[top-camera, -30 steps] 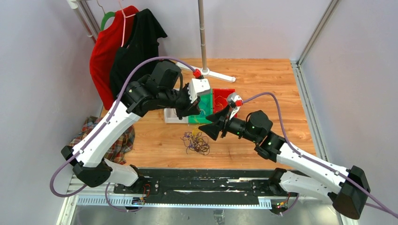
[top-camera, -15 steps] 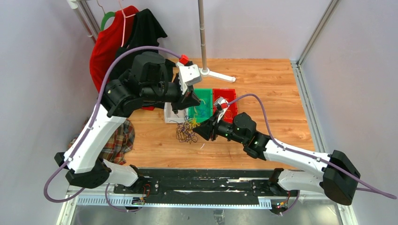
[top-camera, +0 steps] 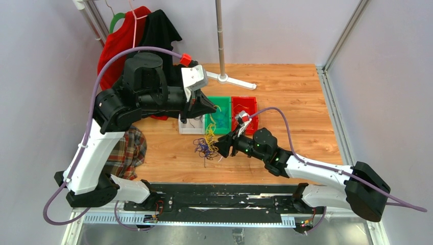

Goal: Untangle the cables

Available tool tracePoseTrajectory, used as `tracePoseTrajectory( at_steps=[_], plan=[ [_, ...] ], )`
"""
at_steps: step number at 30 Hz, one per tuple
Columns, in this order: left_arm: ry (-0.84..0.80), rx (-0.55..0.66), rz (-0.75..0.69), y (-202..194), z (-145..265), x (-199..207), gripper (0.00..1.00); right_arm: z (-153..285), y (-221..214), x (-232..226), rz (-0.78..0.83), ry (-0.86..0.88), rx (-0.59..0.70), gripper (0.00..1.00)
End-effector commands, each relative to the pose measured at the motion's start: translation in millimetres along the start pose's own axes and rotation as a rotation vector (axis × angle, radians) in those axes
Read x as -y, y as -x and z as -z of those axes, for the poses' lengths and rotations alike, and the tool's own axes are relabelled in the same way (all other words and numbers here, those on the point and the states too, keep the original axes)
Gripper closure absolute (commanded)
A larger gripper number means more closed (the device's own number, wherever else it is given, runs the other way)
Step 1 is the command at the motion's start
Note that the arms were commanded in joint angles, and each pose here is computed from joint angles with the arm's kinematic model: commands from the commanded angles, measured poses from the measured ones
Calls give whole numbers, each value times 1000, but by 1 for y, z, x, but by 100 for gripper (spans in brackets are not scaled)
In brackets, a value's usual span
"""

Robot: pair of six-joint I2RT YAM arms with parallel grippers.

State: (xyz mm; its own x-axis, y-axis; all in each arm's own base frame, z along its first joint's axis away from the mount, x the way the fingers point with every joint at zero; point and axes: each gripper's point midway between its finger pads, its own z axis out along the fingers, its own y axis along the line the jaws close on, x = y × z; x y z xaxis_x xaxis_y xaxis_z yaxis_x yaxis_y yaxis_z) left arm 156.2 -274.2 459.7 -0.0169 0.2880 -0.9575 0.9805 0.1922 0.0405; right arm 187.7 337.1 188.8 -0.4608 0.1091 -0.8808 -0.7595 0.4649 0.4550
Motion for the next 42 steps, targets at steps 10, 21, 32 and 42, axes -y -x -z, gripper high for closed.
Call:
tracePoseTrajectory(
  at_steps=[10, 21, 32, 42],
  plan=[
    [-24, 23, -29, 7, 2, 5, 100, -18, 22, -60, 32, 155, 96, 42],
    [-52, 72, -39, 23, 12, 15, 99, -31, 5, -26, 38, 5, 90, 84],
    [237, 241, -307, 99, 58, -22, 100, 13, -86, 67, 101, -329, -105, 99],
    [758, 647, -542, 192, 156, -60, 99, 57, -120, 114, 167, -550, -227, 99]
  ],
)
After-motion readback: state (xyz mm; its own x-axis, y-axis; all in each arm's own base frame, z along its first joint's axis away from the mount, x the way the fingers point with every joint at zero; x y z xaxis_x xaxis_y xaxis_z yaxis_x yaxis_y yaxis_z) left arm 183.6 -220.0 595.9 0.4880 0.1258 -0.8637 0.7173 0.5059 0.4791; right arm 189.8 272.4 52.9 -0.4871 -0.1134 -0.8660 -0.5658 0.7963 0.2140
